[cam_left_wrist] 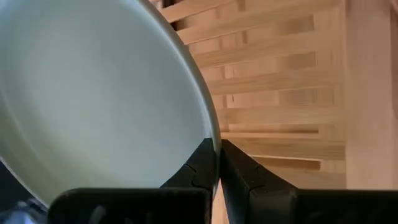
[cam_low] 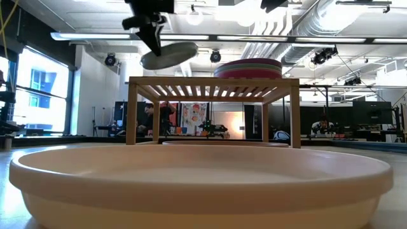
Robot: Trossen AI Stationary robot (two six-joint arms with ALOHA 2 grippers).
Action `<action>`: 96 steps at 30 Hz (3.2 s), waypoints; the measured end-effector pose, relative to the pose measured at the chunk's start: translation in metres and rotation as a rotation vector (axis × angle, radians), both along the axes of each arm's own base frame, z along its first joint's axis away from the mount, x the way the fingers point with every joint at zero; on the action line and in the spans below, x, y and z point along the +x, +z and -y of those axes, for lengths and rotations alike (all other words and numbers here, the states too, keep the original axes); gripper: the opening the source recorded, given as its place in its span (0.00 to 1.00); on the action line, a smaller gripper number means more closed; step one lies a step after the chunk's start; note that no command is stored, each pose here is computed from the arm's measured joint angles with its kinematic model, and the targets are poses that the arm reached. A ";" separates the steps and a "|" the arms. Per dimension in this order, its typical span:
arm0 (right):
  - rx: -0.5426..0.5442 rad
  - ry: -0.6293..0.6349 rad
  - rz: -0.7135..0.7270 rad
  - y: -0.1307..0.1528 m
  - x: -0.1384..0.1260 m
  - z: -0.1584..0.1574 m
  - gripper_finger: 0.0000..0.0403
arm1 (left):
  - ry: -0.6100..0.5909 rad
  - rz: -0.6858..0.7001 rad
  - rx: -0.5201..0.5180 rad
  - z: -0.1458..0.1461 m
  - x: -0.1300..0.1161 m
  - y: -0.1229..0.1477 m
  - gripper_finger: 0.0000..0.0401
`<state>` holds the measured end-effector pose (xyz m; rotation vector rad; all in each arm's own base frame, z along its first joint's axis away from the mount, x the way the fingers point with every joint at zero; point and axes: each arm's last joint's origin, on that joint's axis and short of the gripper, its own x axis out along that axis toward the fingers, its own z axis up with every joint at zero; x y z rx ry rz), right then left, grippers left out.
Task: Place and stack plates onto a shelf
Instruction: Put the blue plate on the shelf, then stack the brown plate on top of the blue plate on the shelf
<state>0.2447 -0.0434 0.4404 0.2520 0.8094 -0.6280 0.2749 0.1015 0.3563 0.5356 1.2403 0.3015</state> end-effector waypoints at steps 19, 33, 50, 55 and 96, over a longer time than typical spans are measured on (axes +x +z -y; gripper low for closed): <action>0.023 -0.050 -0.016 -0.009 0.013 0.002 0.24 | -0.244 -0.209 -0.062 0.006 0.015 -0.025 0.01; 0.084 -0.029 -0.126 -0.032 0.035 0.004 0.24 | -0.227 -0.281 -0.129 0.004 0.020 -0.039 0.01; 0.079 0.008 -0.120 -0.031 0.037 -0.013 0.24 | -0.199 -0.347 -0.052 0.001 0.029 -0.051 0.05; 0.083 0.002 -0.117 -0.031 0.037 -0.013 0.24 | -0.192 -0.342 -0.051 0.001 0.029 -0.050 0.10; 0.420 -0.158 -0.088 -0.066 0.065 -0.115 0.24 | 0.119 -0.213 -0.411 0.063 -0.007 -0.002 0.16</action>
